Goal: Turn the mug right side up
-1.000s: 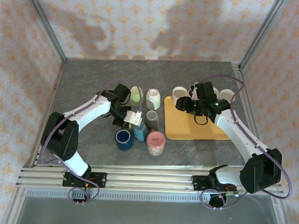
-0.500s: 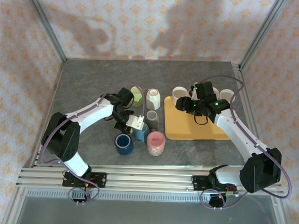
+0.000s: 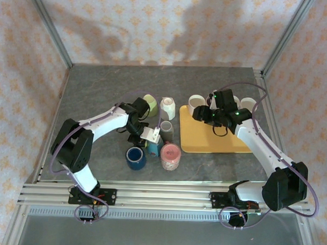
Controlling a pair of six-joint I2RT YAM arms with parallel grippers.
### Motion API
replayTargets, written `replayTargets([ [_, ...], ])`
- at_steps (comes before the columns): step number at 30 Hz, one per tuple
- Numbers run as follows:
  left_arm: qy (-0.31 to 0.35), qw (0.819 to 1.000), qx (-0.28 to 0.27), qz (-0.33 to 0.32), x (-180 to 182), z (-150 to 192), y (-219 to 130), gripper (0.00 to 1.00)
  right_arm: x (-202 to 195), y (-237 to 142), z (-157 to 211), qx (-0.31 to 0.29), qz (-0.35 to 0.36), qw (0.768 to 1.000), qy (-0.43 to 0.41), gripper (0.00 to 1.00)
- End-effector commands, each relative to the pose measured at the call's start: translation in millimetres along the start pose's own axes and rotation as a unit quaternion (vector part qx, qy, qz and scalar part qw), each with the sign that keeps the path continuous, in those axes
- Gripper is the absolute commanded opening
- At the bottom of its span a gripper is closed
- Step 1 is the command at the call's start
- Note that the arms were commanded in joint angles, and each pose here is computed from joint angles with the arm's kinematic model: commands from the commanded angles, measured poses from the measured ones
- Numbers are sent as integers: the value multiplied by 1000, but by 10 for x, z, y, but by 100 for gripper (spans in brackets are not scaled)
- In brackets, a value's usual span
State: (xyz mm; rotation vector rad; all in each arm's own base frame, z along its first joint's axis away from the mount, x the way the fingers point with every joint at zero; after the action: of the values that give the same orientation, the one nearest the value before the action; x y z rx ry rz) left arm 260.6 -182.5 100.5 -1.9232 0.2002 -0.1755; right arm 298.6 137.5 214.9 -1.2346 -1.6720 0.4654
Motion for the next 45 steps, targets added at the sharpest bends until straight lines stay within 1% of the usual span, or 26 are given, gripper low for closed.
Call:
replayTargets([
  [1,6,1000,-3,6,32,-54,-7,27,-9,-84,-75,-23,5,1000,3,59],
  [6,8,1000,-9,8,30,-70,8,24,-24,-83,-69,-22,7,1000,4,58],
  [11,13,1000,-11,14,2,-75,-6,12,-32,-76,-57,-20,8,1000,8,59],
  [15,14,1000,-10,7,-37,-68,-86,0,-31,-78,-62,-21,8,1000,9,59],
  [20,-11,999,-24,-32,-72,-25,-246,0,-30,-69,-58,-19,8,1000,12,59],
  [26,-37,993,-61,-93,-80,-13,-579,0,-17,-83,-69,-19,6,1000,12,59],
  [29,-47,988,-82,-122,-87,-25,-754,0,0,-97,-76,-19,3,1000,9,59],
  [32,-67,979,-116,-155,-80,-49,-929,0,25,-131,-81,-21,-3,1000,2,59],
  [35,-92,964,-158,-192,-45,-124,-1120,0,65,-191,-94,-28,-13,999,-9,59],
  [37,-111,949,-189,-225,-11,-192,-1264,0,103,-240,-109,-33,-24,999,-19,59],
  [38,-121,939,-209,-244,6,-236,-1355,0,134,-269,-114,-35,-35,999,-23,59],
  [41,-185,902,-266,-287,79,-344,-1659,0,221,-349,-134,-36,-80,996,-32,59],
  [43,-211,880,-300,-301,86,-422,-1852,0,279,-401,-142,-34,-116,992,-40,60],
  [44,-221,868,-321,-309,76,-465,-1959,0,309,-413,-142,-30,-134,990,-46,60],
  [45,-236,850,-345,-322,83,-506,-2093,0,342,-432,-139,-27,-152,987,-53,60],
])
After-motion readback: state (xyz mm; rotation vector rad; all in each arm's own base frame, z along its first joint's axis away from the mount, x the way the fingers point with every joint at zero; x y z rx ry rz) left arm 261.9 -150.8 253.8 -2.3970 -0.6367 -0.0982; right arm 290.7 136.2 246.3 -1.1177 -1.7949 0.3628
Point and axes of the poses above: each hand's point on the last joint's axis, 136 mm out from that joint toward the fingers, its own y axis out along the fingers, its own x axis along the line the jaws close on, z = x × y, the point moved 4 cm from there along -y, back along the fingers, and after that the axes turned 1 degree about y, right-handed, at the moved point
